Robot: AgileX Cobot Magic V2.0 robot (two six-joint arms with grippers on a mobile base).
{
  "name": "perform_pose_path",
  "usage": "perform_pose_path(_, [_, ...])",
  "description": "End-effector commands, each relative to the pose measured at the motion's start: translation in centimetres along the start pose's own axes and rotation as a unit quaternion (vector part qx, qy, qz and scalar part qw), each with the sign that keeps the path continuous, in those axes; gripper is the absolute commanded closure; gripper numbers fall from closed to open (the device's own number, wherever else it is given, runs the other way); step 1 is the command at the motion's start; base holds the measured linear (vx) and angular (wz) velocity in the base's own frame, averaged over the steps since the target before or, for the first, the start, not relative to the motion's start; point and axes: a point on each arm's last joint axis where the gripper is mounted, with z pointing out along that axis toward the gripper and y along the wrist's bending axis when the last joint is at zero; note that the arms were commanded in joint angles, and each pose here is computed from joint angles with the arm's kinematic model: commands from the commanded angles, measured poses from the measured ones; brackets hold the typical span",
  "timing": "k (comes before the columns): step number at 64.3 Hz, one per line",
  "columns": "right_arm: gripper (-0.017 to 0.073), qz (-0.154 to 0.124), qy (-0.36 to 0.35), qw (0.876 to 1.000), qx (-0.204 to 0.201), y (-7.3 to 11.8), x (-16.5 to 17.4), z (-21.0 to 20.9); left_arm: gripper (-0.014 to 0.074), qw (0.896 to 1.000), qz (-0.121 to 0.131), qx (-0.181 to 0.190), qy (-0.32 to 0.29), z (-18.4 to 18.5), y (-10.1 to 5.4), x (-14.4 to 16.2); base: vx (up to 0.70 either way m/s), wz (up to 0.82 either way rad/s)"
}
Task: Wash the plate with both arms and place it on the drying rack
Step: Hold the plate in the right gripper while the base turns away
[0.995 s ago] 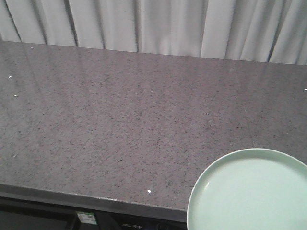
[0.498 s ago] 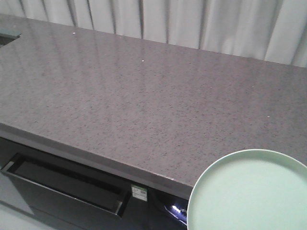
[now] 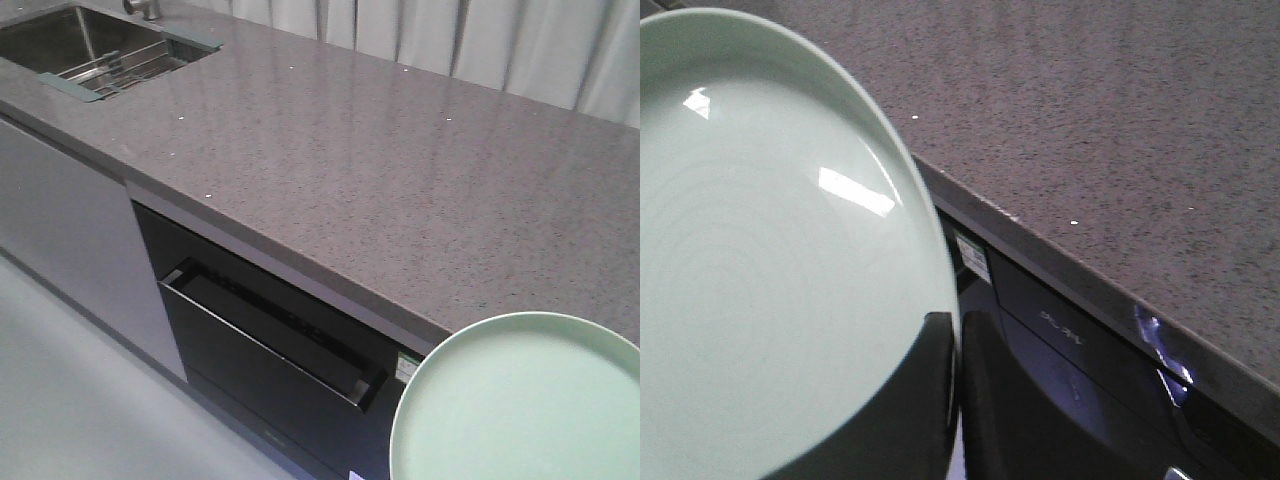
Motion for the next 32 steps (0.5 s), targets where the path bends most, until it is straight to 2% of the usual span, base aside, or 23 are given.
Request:
perform_pose_path(1, [0.0561, 0.003, -0.039, 0.999, 0.001, 0.13, -1.22, -0.30, 0.0600, 0.999, -0.005, -0.015, -0.052, -0.26, 0.31, -1.51, -0.10, 0.46])
perform_pose_path(32, [0.0561, 0.003, -0.039, 0.999, 0.001, 0.13, -1.23, -0.30, 0.0600, 0.999, -0.005, -0.015, -0.052, -0.26, 0.31, -1.51, -0.06, 0.39])
